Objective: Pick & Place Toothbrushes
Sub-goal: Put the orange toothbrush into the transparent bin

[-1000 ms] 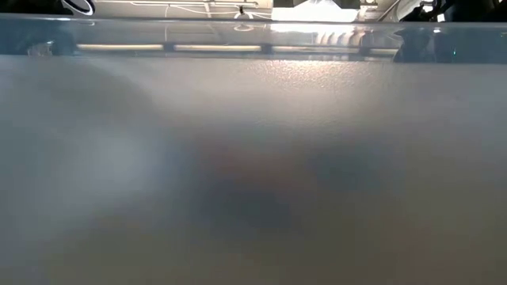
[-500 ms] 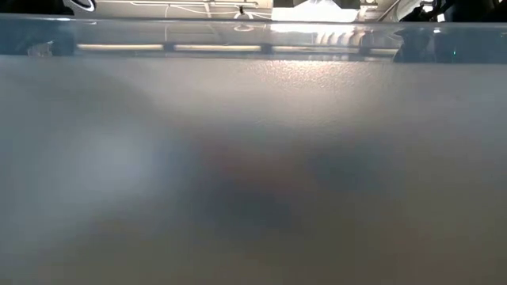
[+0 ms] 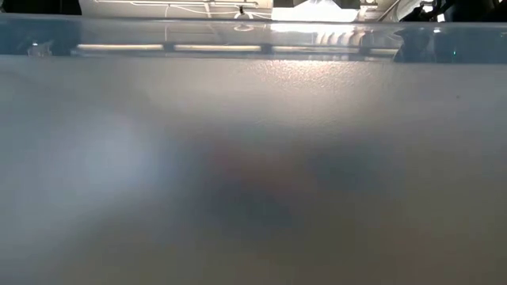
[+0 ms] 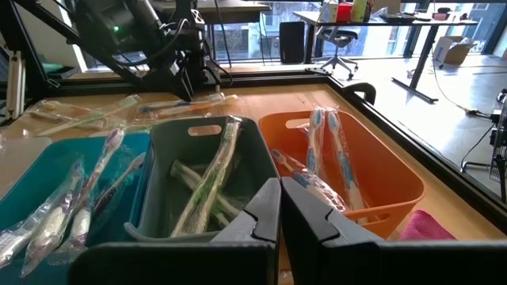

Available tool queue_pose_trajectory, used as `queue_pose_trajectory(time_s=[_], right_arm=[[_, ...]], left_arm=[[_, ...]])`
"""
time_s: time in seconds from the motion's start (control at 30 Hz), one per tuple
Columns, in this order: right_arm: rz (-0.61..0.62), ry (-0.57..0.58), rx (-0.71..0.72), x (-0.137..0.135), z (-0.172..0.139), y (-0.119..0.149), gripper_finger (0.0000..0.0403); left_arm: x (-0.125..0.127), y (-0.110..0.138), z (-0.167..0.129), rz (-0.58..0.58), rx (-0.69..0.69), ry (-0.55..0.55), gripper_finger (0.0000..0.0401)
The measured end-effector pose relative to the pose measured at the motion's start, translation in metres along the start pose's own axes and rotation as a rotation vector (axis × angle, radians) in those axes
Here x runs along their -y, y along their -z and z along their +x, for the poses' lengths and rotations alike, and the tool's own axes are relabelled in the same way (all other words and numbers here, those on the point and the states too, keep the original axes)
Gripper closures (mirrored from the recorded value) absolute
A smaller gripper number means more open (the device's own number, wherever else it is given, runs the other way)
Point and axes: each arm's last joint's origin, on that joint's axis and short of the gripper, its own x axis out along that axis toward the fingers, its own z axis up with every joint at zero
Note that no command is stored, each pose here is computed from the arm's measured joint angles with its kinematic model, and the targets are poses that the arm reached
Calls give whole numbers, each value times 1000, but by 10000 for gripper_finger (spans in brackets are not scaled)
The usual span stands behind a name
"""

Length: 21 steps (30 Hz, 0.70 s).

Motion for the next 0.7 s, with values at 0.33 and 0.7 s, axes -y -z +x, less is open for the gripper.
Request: queue_pose_trajectory(time_s=[0.33,0.7], right_arm=[[0,0,0,0,0,0,398],[0,0,0,0,0,0,398]], left_arm=[[3,1,0,-4,4,39,285],[5,2,0,-12,-28,45,285]])
